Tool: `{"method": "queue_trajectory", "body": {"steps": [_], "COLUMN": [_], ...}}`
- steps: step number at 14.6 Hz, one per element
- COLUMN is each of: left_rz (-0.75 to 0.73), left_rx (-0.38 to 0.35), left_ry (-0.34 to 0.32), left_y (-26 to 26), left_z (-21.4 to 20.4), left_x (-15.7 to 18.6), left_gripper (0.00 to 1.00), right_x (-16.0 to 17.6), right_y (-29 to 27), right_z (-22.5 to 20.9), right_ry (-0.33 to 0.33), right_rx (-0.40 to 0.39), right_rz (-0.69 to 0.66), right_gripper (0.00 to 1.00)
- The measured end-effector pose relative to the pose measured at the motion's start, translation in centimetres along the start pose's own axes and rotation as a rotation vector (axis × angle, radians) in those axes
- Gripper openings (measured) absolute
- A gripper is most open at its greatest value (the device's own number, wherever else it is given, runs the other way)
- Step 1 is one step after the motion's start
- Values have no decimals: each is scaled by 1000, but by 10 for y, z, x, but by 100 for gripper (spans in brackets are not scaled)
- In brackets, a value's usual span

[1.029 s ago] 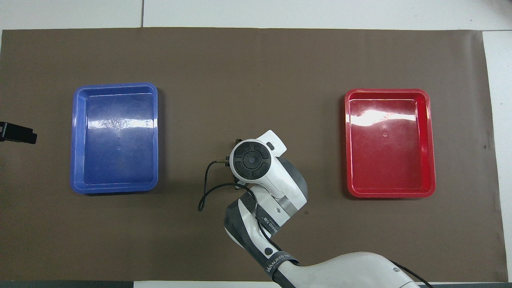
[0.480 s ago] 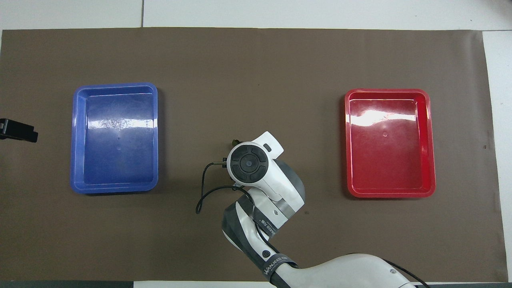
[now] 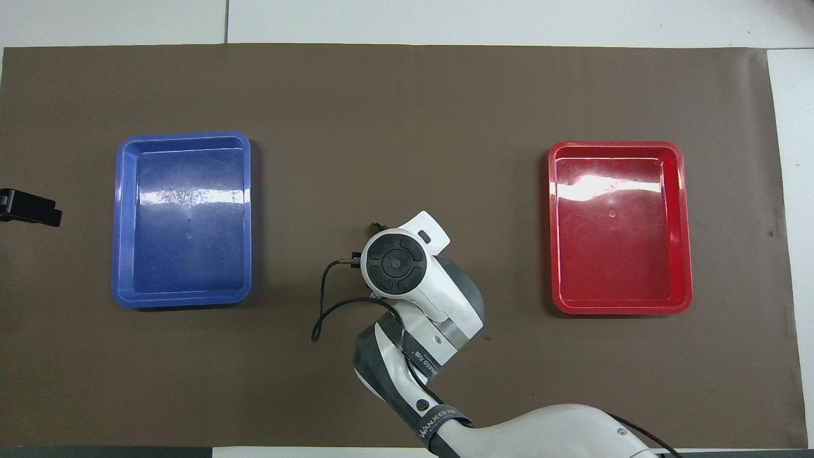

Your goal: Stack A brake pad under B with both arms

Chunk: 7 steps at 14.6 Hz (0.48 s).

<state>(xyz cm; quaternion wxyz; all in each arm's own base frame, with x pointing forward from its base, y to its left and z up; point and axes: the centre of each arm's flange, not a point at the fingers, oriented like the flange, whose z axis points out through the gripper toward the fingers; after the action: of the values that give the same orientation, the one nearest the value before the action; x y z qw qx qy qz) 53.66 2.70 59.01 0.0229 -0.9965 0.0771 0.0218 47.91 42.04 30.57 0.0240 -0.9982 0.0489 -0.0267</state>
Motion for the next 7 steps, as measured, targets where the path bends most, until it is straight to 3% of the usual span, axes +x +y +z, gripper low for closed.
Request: {"method": "queue_trajectory", "body": {"steps": [3, 7], "left_rz": [-6, -11], "left_rx": [0, -1], "left_ry": [0, 0], "left_y": [-2, -4], "left_z": [0, 0], "left_x": [0, -1], "left_gripper": [100, 100], "right_x": [19, 82], "right_y": [17, 114], "right_z": [-34, -119], "right_ry": [32, 80], "right_rx": [7, 0], "right_rz": [30, 124], "right_gripper": [100, 100]}}
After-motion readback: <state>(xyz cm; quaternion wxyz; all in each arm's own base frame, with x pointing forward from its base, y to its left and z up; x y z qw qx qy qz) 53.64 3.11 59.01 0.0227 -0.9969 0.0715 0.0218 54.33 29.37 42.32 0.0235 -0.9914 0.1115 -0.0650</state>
